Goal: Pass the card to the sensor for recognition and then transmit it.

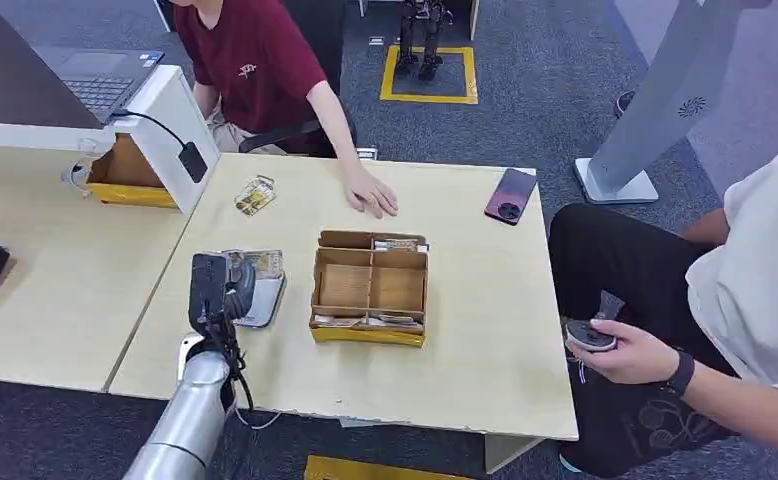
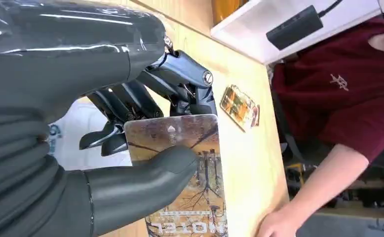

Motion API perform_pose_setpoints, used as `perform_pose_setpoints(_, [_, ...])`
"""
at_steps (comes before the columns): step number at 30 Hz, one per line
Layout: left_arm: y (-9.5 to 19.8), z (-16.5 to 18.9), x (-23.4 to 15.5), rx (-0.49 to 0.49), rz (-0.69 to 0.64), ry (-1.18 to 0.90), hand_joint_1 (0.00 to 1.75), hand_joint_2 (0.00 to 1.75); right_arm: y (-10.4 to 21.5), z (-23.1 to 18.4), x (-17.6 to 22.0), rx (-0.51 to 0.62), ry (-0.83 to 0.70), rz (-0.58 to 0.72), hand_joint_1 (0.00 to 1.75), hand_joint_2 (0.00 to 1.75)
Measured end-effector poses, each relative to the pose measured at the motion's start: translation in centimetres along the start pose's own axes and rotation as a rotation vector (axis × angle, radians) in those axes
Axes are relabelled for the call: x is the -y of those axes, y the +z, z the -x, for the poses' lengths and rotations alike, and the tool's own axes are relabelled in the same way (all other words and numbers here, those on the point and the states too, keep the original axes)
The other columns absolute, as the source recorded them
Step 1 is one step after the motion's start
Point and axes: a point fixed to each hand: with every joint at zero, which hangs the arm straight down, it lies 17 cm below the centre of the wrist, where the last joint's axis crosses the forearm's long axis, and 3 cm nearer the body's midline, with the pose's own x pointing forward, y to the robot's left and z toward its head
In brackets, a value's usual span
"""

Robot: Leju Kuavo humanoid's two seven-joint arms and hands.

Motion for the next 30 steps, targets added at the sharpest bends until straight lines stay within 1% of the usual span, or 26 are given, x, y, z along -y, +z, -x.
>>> perform_pose_setpoints(5, [-1.1,1.4,-0.4,-0.032,-0.012,-0.041,1.75,1.75,0.0,0.0,0.0,0.001,0.01,-0.002,0.0,1.75])
perform_pose_setpoints(10, [-1.3,3.5,-1.2,-0.075,-0.032,-0.071,1.75,1.75,0.0,0.0,-0.1,0.003,0.017,-0.004,0.0,1.75])
perform_pose_setpoints(14, [-1.1,4.7,-1.9,-0.091,-0.044,-0.096,1.75,1.75,0.0,0.0,-0.1,0.002,0.018,-0.004,0.0,1.75])
perform_pose_setpoints(22, [-0.8,5.9,-2.6,-0.109,-0.061,-0.15,1.75,1.75,0.0,0.0,0.0,0.001,0.019,-0.003,0.0,1.75])
perform_pose_setpoints(30, [-0.4,7.0,-3.7,-0.101,-0.086,-0.293,1.75,1.75,0.0,0.0,0.0,0.002,0.033,-0.003,0.0,1.75])
